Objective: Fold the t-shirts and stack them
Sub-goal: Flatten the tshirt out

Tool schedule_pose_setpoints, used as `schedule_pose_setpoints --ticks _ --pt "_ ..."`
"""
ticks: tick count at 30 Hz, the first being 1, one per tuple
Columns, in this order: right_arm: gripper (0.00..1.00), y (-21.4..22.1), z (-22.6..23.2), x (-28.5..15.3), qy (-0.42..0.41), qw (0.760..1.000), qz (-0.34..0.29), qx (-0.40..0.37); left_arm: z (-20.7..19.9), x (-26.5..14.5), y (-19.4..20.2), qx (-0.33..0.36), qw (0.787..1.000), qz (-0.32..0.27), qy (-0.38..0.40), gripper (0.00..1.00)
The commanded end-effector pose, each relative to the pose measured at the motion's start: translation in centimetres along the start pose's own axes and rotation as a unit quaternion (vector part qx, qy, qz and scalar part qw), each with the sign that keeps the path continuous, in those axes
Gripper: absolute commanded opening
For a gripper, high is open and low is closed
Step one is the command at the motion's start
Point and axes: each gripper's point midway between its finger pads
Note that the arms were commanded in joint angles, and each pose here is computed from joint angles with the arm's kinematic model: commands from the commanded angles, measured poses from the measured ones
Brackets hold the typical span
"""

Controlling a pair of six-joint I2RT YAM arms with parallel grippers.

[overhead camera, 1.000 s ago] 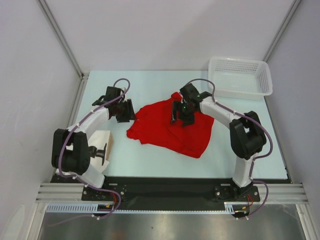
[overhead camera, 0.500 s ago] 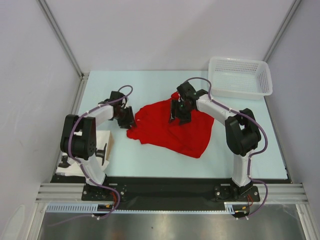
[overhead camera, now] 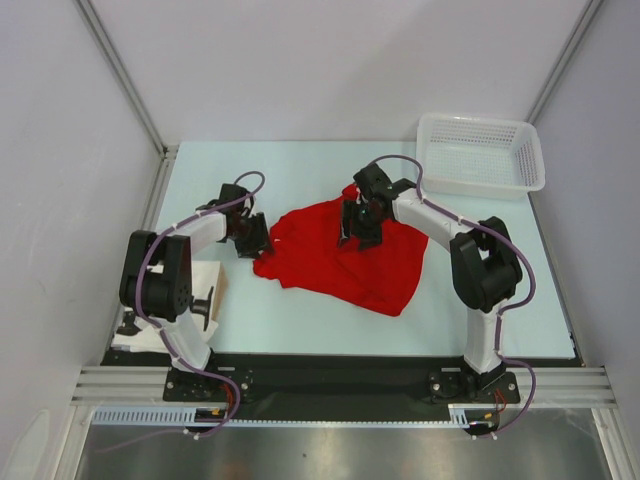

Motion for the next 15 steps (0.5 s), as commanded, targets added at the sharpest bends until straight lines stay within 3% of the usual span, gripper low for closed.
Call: schedule_pose_setpoints --ticks 1,4,11,14,15 --pt "0.63 -0.4 0.5 -0.5 -0.006 1.000 -0.006 -0.014 1.2 -0.2 -0.3 -0.008 1.000 -0.016 -0.026 0.52" --pt "0.63 -0.5 0.5 -0.4 -0.006 1.000 -0.007 -0.013 1.4 0.5 -0.3 -0.006 1.000 -0.015 -0.025 0.49" --pt "0.57 -2.4 -0.3 1.2 0.054 0.998 -0.035 0.001 1.2 0.6 -2.1 0.006 0.998 -0.047 -0.031 0.25" --pt "0.59 -1.3 -0.5 1.9 0.091 0.996 -0.008 0.000 1.0 0.7 -2.6 0.011 0.998 -0.048 -0.031 0.10" --pt "0.61 -1.1 -0.2 1.7 0.108 0.994 -0.005 -0.014 0.9 0.7 -2.5 0.012 0.999 -0.045 -0.026 0.00"
Point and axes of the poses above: each gripper's point midway between its finger pads, its own x axis out along the fingers, its own z axis along the line the jaws close on, y = z × x, and after that the axes turned 11 degrees about -x, right-handed
